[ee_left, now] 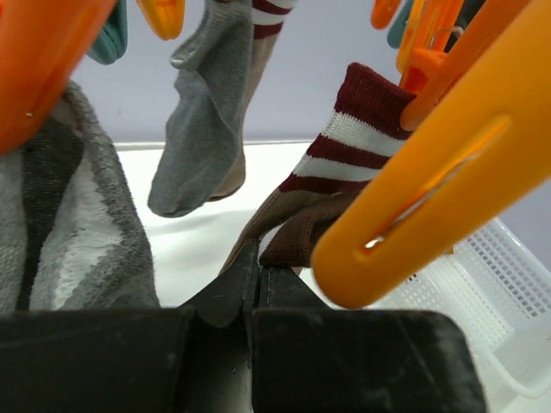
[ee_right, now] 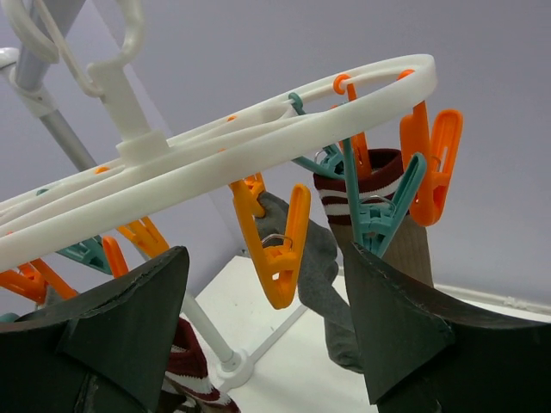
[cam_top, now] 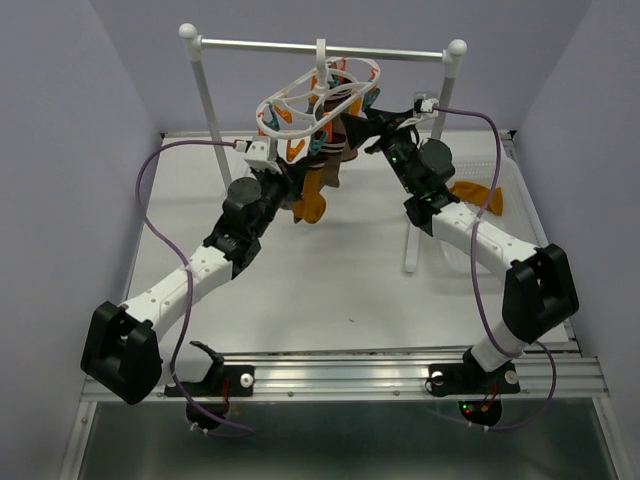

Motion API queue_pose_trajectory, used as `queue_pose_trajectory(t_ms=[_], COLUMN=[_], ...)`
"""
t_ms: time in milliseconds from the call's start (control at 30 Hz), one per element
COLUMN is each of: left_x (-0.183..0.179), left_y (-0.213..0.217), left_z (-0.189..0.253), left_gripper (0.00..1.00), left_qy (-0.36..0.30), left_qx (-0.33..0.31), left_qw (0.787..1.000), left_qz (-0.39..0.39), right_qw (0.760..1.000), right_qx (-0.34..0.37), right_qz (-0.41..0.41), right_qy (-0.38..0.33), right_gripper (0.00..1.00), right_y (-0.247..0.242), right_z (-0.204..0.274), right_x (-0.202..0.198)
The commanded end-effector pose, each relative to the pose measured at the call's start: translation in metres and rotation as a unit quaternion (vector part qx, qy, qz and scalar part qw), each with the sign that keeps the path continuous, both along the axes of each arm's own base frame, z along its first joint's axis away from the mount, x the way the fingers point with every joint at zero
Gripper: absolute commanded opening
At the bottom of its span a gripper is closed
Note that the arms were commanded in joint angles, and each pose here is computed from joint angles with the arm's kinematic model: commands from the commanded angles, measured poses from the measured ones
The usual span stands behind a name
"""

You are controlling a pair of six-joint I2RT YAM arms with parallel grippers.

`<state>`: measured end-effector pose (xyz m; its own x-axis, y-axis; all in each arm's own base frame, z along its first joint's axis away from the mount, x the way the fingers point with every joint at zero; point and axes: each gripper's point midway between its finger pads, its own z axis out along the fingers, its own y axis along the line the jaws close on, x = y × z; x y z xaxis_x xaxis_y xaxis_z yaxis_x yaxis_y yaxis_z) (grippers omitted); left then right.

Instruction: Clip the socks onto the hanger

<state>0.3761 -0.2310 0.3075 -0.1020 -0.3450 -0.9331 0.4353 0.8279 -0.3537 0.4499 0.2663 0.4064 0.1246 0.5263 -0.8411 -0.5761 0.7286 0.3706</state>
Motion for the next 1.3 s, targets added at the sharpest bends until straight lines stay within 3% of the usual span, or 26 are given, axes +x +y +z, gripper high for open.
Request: queue_pose_trajectory(t_ms=[0,233,733,1067,1267], left_x=[0.000,-0.003,-0.006,-0.007,-0.007], left_y=[0.019,0.032,0.036,0.035,0.034], left_z=[0.053,0.059,0.061,0.060,0.059], left_gripper=[0.00,0.00,0.00,0.00,0.00], left_qy=[-0.054,-0.054,-0.054,-0.054,-0.052], left_qx=[-0.035,-0.044,-0.044,-0.041,-0.042], left_qw=[0.997,0.996,0.997,0.997,0.997], left_qz=[0.035,0.049,0.045,0.039,0.035], right_qw=[0.998,0.996,0.995,0.993,0.994], right_qx=[0.018,0.014,0.047,0.054,0.043], right_qz=[0.020,0.068,0.067,0.058,0.009], right_qy=[-0.053,-0.057,-0.063,-0.091,-0.095], right_gripper=[0.78,0.78,0.75,0.72,0.71], right_y=[0.002,0.017,0.020,0.020,0.017], right_z=[0.036,0.037,0.042,0.055,0.056], right_x=[-0.016,-0.025,-0.014,-0.022,-0.020])
